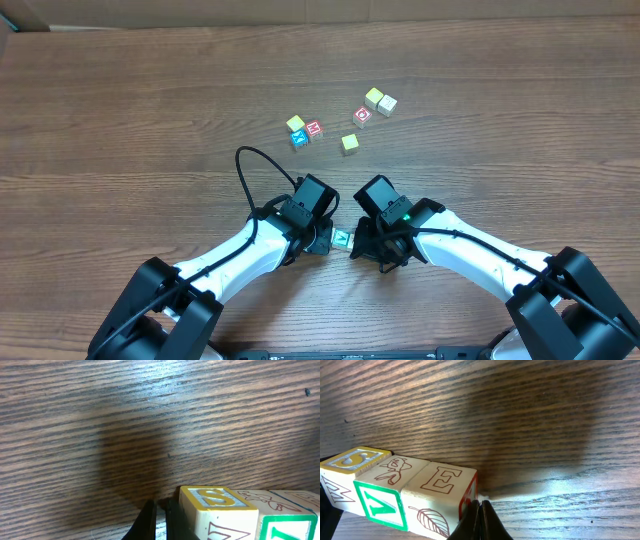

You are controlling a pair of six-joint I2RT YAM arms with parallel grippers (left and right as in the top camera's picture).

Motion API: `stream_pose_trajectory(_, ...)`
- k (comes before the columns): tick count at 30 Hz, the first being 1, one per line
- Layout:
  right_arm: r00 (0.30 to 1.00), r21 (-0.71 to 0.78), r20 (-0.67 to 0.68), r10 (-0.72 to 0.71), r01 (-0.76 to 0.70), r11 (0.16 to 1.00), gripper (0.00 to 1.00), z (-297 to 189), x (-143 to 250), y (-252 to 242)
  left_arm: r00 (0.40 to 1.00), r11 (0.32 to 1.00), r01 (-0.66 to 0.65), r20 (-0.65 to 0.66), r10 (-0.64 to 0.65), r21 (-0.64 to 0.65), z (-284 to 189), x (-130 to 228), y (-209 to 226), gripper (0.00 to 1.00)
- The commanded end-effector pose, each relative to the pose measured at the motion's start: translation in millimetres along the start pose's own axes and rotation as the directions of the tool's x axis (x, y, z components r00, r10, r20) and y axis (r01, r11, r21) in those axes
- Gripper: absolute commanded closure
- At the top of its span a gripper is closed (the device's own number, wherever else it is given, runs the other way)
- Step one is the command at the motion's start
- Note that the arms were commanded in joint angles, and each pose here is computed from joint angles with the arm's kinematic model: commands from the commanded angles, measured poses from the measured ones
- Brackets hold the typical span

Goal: Flip 3 blocks

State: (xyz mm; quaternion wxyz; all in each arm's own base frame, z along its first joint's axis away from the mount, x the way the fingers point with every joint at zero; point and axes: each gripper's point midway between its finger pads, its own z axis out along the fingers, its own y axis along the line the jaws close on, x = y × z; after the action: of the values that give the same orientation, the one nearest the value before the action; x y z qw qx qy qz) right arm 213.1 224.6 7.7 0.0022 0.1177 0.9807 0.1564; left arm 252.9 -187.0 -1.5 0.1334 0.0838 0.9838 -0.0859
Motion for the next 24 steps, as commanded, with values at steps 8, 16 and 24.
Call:
stream_pose_trajectory(8,0.998,-0.121,-0.025,-0.057,0.053,0.991,0.96,-3.7,22.7,43.3,0.995,0.986,-0.036,-0.091,0.051,0.16,4.6,17.5,-33.1,0.96)
stream_pose_trajectory(16,0.999,-0.119,-0.003,-0.045,0.044,0.992,0.96,-3.2,21.4,45.9,0.992,0.985,-0.068,-0.091,0.084,0.16,4.6,18.8,-32.3,0.96)
stream_pose_trajectory(24,0.999,-0.119,-0.007,-0.044,0.043,0.992,0.96,-3.1,22.0,45.7,0.988,0.98,-0.113,-0.083,0.128,0.164,4.6,18.6,-32.3,0.96)
